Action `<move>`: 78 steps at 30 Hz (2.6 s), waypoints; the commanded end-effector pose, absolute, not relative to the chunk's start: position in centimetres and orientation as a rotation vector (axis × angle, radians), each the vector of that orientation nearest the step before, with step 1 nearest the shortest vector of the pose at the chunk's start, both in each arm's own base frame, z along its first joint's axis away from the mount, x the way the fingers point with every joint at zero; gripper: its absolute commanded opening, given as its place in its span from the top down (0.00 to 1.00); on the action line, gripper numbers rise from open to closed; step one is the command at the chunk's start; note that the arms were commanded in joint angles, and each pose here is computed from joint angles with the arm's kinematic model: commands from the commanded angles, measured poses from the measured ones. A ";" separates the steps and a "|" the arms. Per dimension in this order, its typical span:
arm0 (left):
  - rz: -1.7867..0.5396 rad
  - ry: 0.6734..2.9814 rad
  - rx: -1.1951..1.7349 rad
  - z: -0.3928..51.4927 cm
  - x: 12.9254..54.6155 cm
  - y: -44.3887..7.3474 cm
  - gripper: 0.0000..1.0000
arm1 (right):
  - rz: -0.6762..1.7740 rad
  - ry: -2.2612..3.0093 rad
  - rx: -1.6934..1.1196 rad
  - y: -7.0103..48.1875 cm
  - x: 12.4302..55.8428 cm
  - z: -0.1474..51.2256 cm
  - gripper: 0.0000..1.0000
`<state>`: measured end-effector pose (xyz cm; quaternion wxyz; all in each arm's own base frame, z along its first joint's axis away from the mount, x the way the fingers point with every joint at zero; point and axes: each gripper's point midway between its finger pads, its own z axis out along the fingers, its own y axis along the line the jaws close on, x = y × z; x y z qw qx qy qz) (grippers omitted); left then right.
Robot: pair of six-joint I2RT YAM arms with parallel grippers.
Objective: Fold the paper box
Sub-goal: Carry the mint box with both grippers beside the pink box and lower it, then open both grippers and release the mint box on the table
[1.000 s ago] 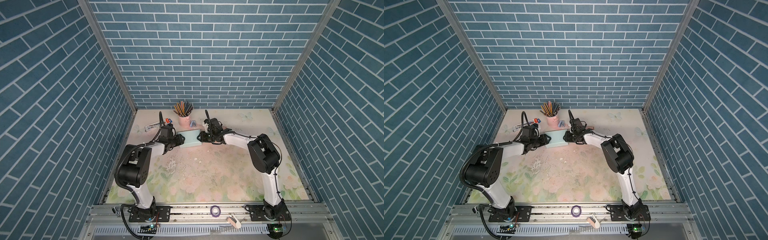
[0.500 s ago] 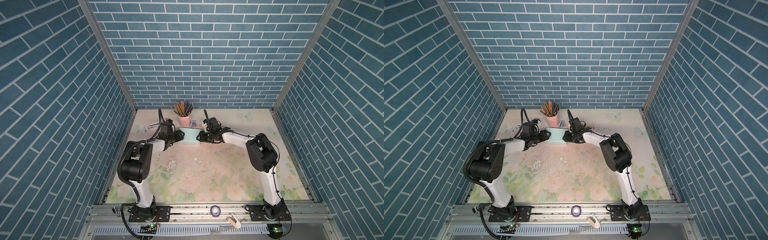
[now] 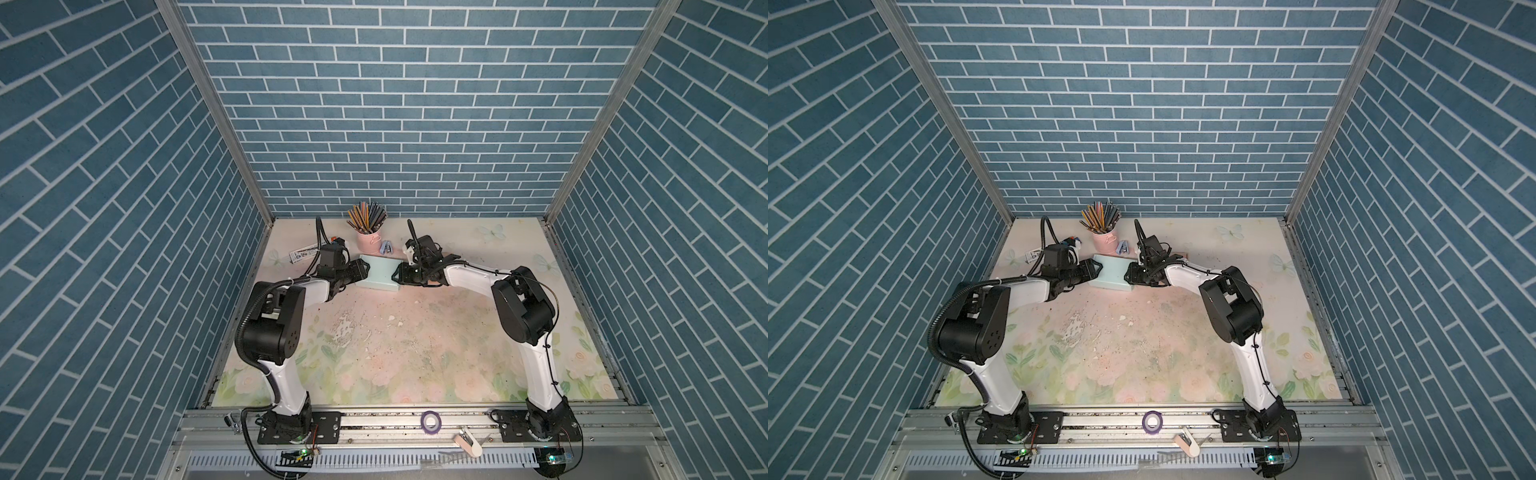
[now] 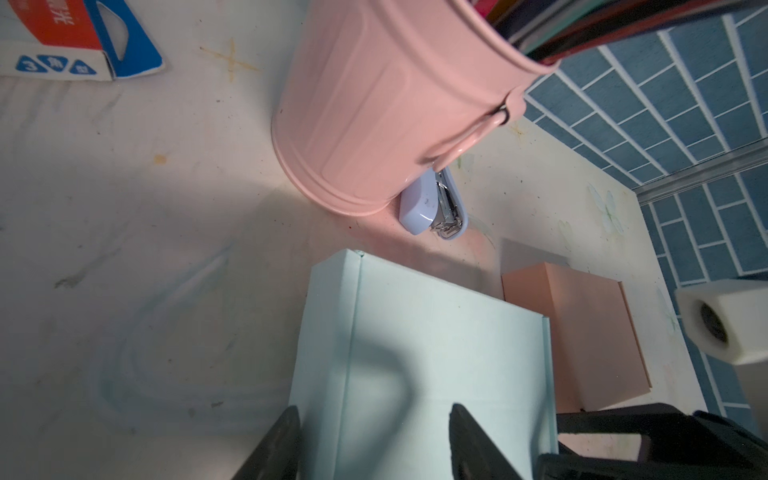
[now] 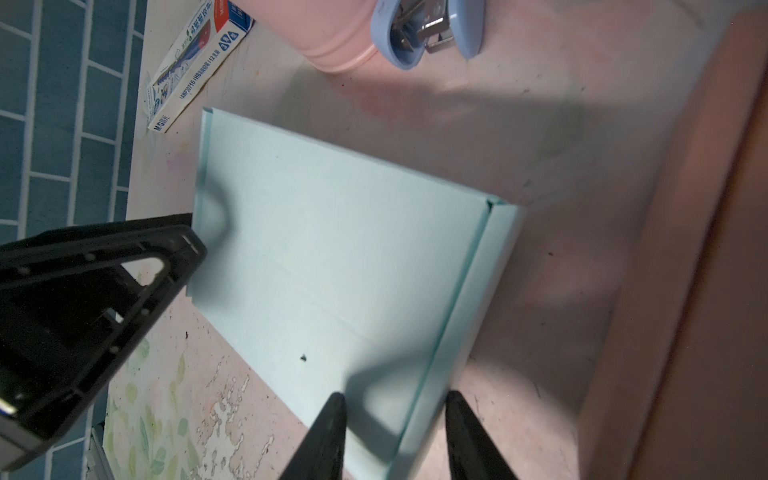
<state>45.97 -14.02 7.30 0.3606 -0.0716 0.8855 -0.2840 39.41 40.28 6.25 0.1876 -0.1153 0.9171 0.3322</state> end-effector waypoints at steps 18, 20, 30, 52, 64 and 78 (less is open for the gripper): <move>-0.856 2.265 -0.175 7.2 44.3 -15.0 0.33 | 1.068 2.468 -0.403 43.4 39.5 9.0 0.55; -0.855 2.263 -0.179 7.3 44.2 -14.9 0.26 | 1.064 2.471 -0.402 43.3 39.5 8.9 0.55; -0.844 2.244 -0.194 8.1 43.7 -14.1 0.04 | 1.035 2.480 -0.382 42.6 39.5 8.5 0.45; -0.786 2.216 -0.186 11.8 40.4 -12.3 0.01 | 1.010 2.370 -0.352 39.5 37.6 12.8 0.21; -0.630 2.293 -0.182 12.0 32.5 -9.6 0.01 | 0.871 2.303 -0.396 33.3 32.9 14.3 0.18; -0.693 2.296 -0.307 10.0 28.2 -9.1 0.01 | 0.416 2.210 -0.244 19.3 29.0 14.9 0.04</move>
